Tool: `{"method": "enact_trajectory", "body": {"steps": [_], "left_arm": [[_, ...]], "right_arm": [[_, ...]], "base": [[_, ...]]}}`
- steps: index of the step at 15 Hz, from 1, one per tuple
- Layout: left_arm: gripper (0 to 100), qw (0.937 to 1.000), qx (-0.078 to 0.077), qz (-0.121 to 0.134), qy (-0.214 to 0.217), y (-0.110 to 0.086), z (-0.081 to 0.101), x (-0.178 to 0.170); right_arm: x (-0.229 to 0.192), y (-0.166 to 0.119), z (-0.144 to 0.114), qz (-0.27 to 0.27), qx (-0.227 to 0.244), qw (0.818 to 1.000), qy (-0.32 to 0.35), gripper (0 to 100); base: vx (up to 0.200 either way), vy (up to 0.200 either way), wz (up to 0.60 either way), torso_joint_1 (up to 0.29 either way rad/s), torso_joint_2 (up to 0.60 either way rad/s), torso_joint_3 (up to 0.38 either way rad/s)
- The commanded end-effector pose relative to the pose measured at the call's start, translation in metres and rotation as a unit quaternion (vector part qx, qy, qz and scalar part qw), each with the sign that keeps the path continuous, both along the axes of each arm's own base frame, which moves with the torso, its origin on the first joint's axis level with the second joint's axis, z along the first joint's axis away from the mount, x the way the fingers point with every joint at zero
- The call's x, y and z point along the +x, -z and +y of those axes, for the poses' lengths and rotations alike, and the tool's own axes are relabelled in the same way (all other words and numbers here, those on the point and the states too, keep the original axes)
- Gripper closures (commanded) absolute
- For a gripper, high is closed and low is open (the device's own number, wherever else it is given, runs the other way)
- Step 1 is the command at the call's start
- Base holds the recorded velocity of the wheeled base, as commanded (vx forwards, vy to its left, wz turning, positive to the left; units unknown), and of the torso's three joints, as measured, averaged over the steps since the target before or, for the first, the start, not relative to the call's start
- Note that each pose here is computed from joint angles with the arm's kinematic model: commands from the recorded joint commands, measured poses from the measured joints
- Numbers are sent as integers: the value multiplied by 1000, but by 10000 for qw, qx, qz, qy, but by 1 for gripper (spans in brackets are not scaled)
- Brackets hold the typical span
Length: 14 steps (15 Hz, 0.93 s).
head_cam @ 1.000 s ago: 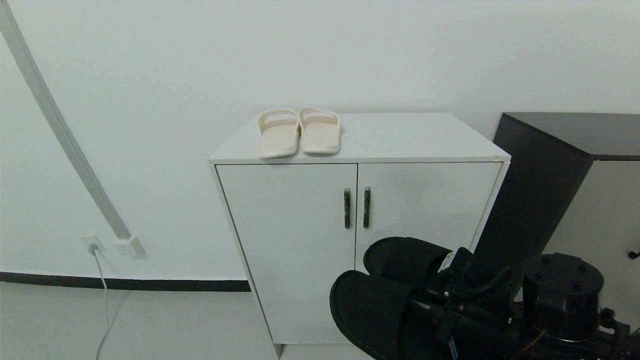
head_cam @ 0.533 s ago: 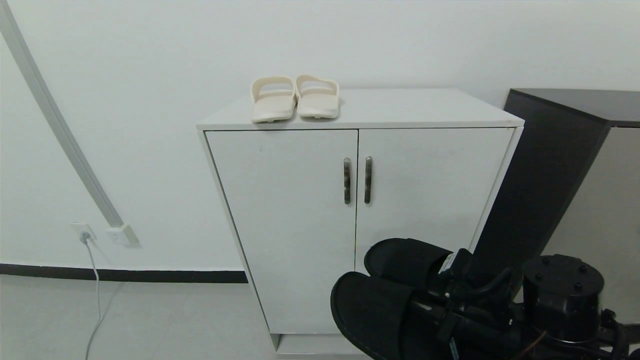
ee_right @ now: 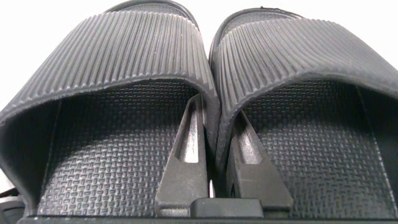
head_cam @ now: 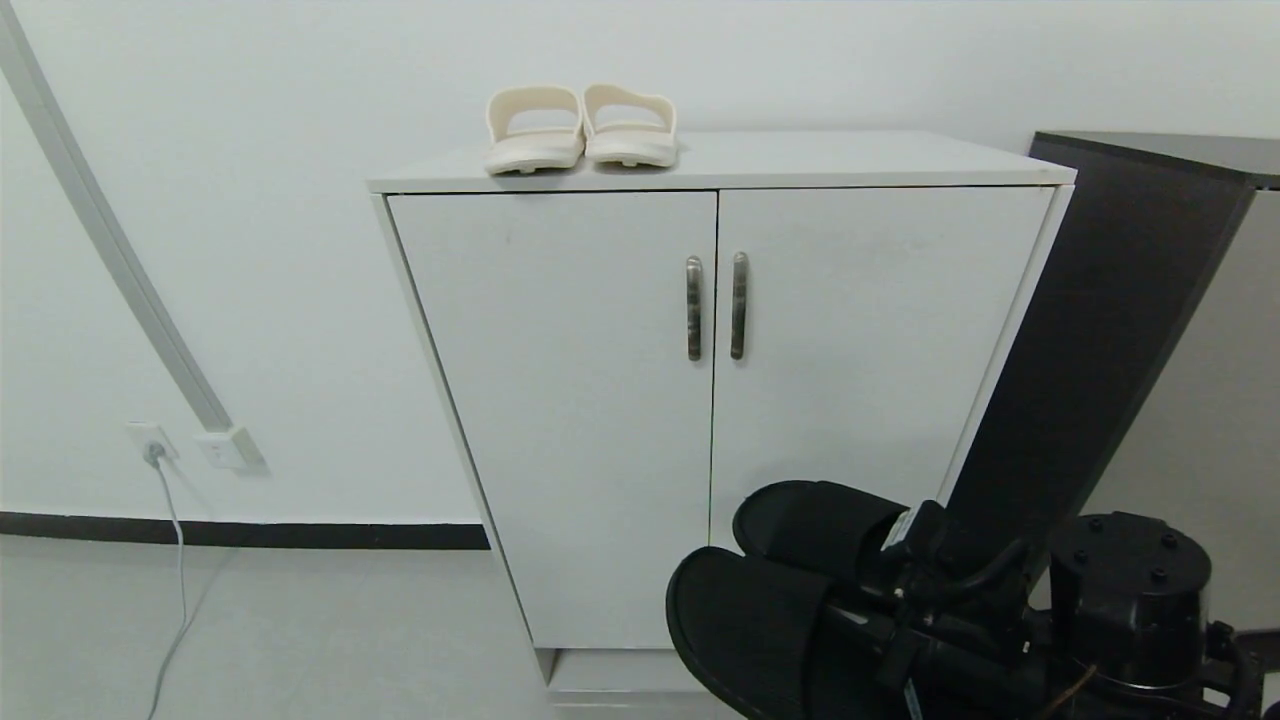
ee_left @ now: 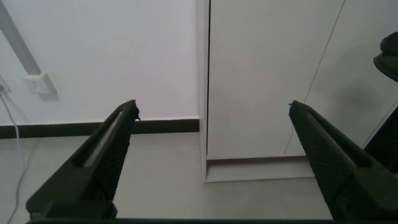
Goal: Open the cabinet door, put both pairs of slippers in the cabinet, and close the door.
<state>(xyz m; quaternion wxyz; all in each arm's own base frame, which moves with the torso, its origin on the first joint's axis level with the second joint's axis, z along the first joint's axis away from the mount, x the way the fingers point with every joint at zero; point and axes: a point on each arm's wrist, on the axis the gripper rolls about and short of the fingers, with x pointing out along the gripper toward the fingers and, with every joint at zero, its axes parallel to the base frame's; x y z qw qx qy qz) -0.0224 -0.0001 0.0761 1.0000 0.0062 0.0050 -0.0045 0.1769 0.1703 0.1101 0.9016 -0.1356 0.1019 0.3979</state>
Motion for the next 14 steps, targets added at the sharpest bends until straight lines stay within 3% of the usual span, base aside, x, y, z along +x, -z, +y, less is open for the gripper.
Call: {"method": "enact_trajectory", "body": {"steps": [1,2,3,4,6,9,10,11,14], "left_arm": [[0,9998,69,195,3,-1,0,3],[0,9993,246,278,-5,-6,0,5],[0,9995,275,161,39,-27,0,5],[0,9994,266,206,86,-45,0,9],[0,9955,238,760,522,-72,-2,36],[0,9873,132,1037,1194,-99,-6,83],[0,9856,130,1031,1331,-104,-7,91],[0,9800,135,859,1789,-116,-12,109],[0,9696,131,514,2387,-137,-27,143]], "right_arm": [[0,0,0,1,1,10000,-1,100],[-1,1,-1,13,-8,10000,-8,100],[-1,1,-1,28,-25,10000,-1,100],[-1,1,-1,17,-15,10000,-1,100],[-1,-1,-1,-109,77,9999,17,100],[-2,-2,-2,-245,200,9995,0,100],[-2,-3,-2,-257,211,9994,1,100],[-2,-3,-2,-253,215,9995,10,100],[-2,-3,-2,-268,221,9994,32,100]], "base": [[0,0,0,0,0,0],[0,0,0,-27,27,61],[0,0,0,-22,173,149],[0,0,0,-2,95,85],[0,0,0,1,30,25],[0,0,0,0,0,0],[0,0,0,0,0,0],[0,0,0,0,0,0],[0,0,0,0,0,0]]}}
